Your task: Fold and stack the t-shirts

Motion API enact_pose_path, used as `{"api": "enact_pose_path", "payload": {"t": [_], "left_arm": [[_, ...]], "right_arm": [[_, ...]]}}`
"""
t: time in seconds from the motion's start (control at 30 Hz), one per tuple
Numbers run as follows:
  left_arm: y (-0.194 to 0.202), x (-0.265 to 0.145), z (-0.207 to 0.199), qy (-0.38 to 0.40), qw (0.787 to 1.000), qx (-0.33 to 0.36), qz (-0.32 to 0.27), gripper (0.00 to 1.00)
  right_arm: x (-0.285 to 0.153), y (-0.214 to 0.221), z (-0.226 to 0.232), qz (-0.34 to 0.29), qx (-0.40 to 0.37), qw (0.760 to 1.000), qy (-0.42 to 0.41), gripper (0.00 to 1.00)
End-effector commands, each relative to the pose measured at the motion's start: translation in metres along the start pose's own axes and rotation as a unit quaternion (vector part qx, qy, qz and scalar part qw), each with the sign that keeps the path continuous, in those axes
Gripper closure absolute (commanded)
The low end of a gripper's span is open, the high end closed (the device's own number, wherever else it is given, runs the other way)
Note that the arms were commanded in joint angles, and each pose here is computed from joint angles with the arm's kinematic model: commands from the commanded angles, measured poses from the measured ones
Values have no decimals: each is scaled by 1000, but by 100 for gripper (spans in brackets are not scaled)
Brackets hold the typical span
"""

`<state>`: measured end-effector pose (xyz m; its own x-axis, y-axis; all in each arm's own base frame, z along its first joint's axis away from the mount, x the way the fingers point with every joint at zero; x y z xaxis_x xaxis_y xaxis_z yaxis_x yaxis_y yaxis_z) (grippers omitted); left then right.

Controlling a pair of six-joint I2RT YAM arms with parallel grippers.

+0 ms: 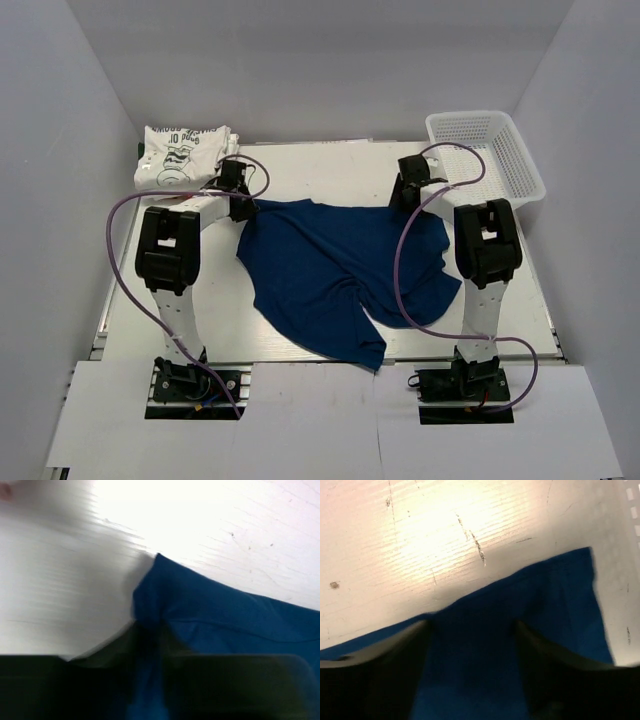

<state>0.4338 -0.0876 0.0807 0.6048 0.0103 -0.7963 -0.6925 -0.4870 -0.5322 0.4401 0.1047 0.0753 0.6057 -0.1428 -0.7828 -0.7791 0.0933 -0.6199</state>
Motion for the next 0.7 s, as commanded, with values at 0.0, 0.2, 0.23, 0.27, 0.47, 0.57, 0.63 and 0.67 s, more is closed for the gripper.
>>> {"api": "enact_pose_path", "payload": {"t": [0.0, 0.2, 0.23, 0.27, 0.47, 0.57, 0.63, 0.67], "left_arm": [[15, 7, -5, 39, 999, 14, 29, 84], [-30, -39, -45, 143, 987, 39, -56, 100], [-37, -52, -47, 156, 984, 43, -75, 100], [-46, -64, -49, 163, 980, 44, -109, 100], [-85, -178, -58, 244, 938, 40, -244, 100], [-87, -248, -55, 305, 904, 43, -298, 100], [-89, -310, -46, 341, 869, 38, -356, 100], [-88, -328, -42, 349, 860, 37, -370, 100]], "right_arm": [[5, 19, 1, 38, 13, 999, -14, 35], [-14, 6, -4, -11, 1, 1000, -25, 100], [-31, -8, -7, -35, -3, 999, -26, 100], [-38, -12, -11, -47, -8, 999, -7, 100], [-152, -46, -38, -194, 8, 980, -43, 100], [-214, -53, -51, -271, 16, 959, -78, 100], [-236, -48, -55, -291, 10, 952, -98, 100], [-277, -52, -68, -342, 25, 932, -113, 100]]}}
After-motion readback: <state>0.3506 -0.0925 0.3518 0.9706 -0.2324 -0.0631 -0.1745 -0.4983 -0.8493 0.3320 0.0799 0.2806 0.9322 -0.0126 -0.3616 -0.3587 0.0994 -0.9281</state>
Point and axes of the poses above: each gripper's point midway between its finger pads, its own x axis out along the fingers, its own z axis along the line the jaws close on, y = z × x, the point moved 7 cm from there along -x, back along the fingers, and after that the axes turned 7 degrees about -x, right-handed, at the moved point
